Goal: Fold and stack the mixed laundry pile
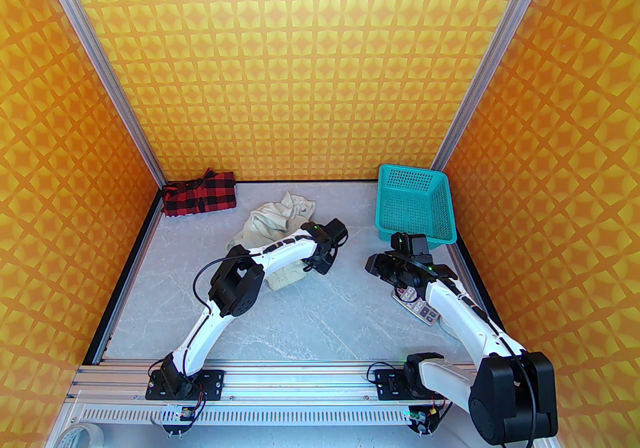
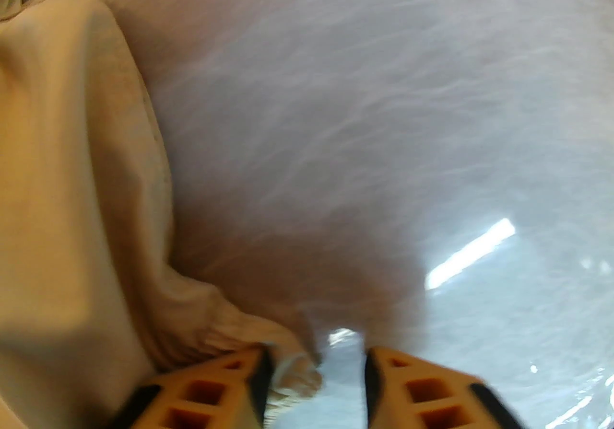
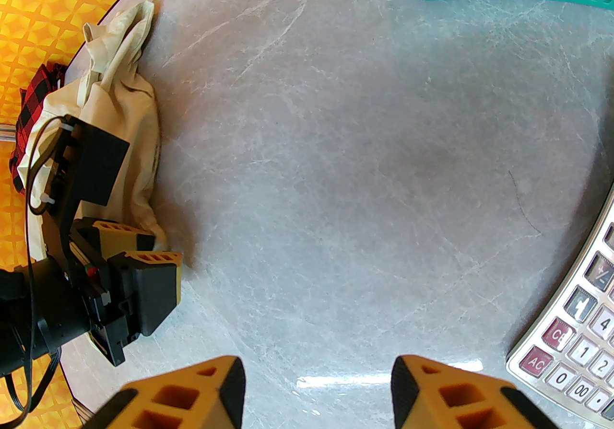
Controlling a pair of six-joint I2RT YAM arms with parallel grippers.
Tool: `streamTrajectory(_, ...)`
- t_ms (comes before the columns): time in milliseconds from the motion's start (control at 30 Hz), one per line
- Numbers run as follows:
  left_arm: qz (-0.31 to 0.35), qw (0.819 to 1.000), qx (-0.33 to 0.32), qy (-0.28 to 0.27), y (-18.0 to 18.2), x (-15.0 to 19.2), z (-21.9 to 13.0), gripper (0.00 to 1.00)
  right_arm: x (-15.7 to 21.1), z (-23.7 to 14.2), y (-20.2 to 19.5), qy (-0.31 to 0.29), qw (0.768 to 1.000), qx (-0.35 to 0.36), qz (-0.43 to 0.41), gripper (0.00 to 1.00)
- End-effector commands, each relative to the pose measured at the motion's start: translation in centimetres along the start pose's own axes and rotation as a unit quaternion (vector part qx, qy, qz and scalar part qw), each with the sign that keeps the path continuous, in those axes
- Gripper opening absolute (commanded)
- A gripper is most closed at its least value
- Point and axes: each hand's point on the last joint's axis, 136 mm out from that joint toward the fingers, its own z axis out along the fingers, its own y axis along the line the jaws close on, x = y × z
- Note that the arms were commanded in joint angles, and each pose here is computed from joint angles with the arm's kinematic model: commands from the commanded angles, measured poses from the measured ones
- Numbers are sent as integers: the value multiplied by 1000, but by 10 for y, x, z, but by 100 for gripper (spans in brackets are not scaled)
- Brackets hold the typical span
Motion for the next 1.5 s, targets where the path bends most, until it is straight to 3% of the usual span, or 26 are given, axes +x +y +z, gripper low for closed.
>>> streamTrajectory(0, 10, 996, -51, 71, 23, 36, 20, 45, 4, 4, -1, 5, 1000, -5, 2, 55)
streamTrajectory(233, 31, 997, -61, 41, 14, 18, -12, 46, 4, 7, 1, 13, 1000, -10, -3, 55)
streamTrajectory(467, 44, 993, -107, 26, 33, 17, -40, 47, 3, 8, 0, 15, 1000, -6, -6, 55)
streamTrajectory(600, 50, 991, -113, 45, 36, 28, -25, 53, 4, 11, 1, 20, 1000, -8, -4, 55)
streamTrajectory(767, 54, 990, -110, 72, 36, 37, 5, 52, 4, 11, 1, 20, 1000, -8, -4, 55)
streamTrajectory(833, 43, 992, -88, 80, 32, 41, 19, 46, 3, 10, 1, 20, 1000, -9, -4, 56)
streamTrajectory(900, 33, 994, -68, 77, 27, 41, 26, 33, 3, 10, 1, 19, 1000, -10, -3, 55)
streamTrajectory(1033, 16, 999, -24, 31, 16, 21, 15, 10, 3, 9, 3, 17, 1000, -12, -3, 55)
streamTrajectory(1100, 6, 999, 3, -32, 10, -4, -11, 1, 2, 9, 5, 15, 1000, -18, -2, 56)
streamTrajectory(1167, 6, 994, 29, -105, 5, -32, -48, 0, 1, 9, 8, 14, 1000, -27, 0, 55)
streamTrajectory(1333, 14, 956, 81, -281, 7, -89, -173, 0, -1, 5, 15, 7, 999, -45, 1, 54)
streamTrajectory(1467, 10, 931, 99, -352, 30, -97, -255, 0, -4, 1, 22, 0, 998, -62, 1, 54)
